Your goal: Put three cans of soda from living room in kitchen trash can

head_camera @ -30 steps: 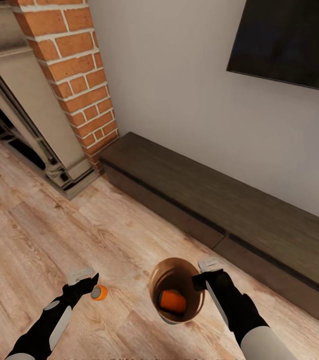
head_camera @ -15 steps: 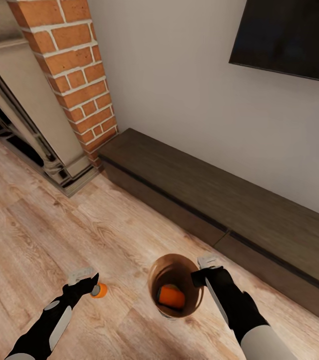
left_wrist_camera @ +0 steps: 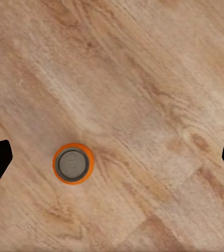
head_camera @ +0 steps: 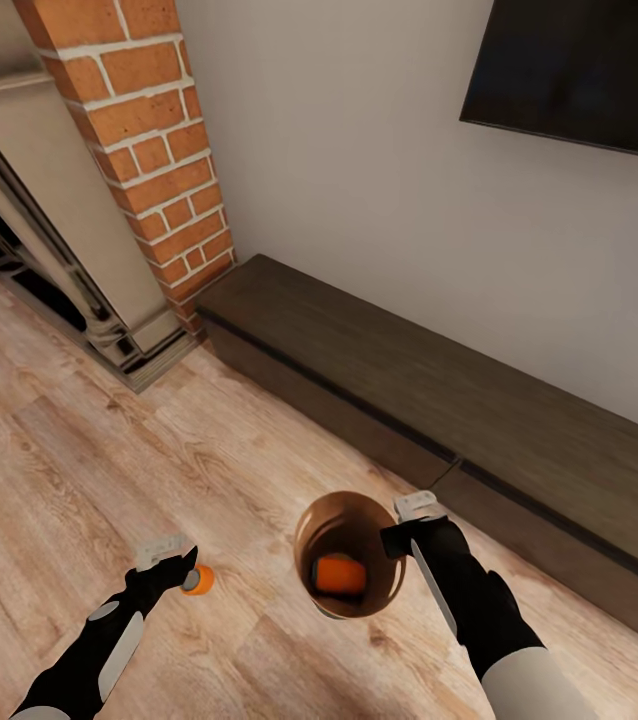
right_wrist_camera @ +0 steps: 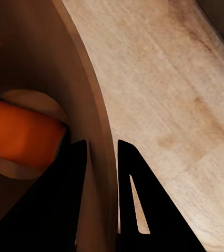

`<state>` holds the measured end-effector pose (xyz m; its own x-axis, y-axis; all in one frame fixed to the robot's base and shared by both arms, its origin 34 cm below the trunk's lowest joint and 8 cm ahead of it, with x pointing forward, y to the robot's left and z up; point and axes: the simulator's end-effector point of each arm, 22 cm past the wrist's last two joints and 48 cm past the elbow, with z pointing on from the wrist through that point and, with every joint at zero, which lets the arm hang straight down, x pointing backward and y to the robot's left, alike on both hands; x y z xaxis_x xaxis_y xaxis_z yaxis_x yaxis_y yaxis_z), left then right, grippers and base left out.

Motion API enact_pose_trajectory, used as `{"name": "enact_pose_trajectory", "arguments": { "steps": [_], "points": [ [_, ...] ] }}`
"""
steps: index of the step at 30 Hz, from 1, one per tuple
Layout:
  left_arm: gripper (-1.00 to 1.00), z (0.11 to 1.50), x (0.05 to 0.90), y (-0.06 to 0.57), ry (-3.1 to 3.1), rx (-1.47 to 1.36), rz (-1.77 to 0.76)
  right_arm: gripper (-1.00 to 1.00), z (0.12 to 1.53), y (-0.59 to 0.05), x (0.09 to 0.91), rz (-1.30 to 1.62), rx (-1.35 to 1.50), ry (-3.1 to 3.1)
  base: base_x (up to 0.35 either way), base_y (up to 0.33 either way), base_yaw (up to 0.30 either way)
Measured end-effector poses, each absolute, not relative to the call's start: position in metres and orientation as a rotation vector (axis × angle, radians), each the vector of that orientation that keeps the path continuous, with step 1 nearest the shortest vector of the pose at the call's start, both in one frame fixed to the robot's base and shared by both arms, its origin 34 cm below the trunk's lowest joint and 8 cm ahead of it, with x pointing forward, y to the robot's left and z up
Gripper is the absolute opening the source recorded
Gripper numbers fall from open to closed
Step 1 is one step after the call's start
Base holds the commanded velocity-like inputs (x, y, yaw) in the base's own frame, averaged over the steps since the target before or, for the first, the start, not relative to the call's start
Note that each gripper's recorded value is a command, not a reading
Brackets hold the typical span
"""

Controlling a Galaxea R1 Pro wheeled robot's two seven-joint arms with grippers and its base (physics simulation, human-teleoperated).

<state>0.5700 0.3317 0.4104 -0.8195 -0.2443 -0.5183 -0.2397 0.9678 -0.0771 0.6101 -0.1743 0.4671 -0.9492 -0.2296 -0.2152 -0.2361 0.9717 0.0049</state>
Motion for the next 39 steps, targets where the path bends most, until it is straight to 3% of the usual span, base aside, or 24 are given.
{"name": "enact_pose_trajectory", "arguments": {
  "steps": [22, 39],
  "points": [
    [1.0, 0.366, 0.556, 0.331, 2.596, -0.343, -0.008, -1.0, 0.422, -0.174, 0.598, 0.05, -0.349, 2.934, 0.001, 0.0, 0.0],
    [1.0, 0.367, 0.556, 0.338, 2.596, -0.338, 0.004, -1.0, 0.422, -0.172, 0.597, 0.055, -0.347, 2.935, 0.096, 0.041, 0.0]
  ]
}}
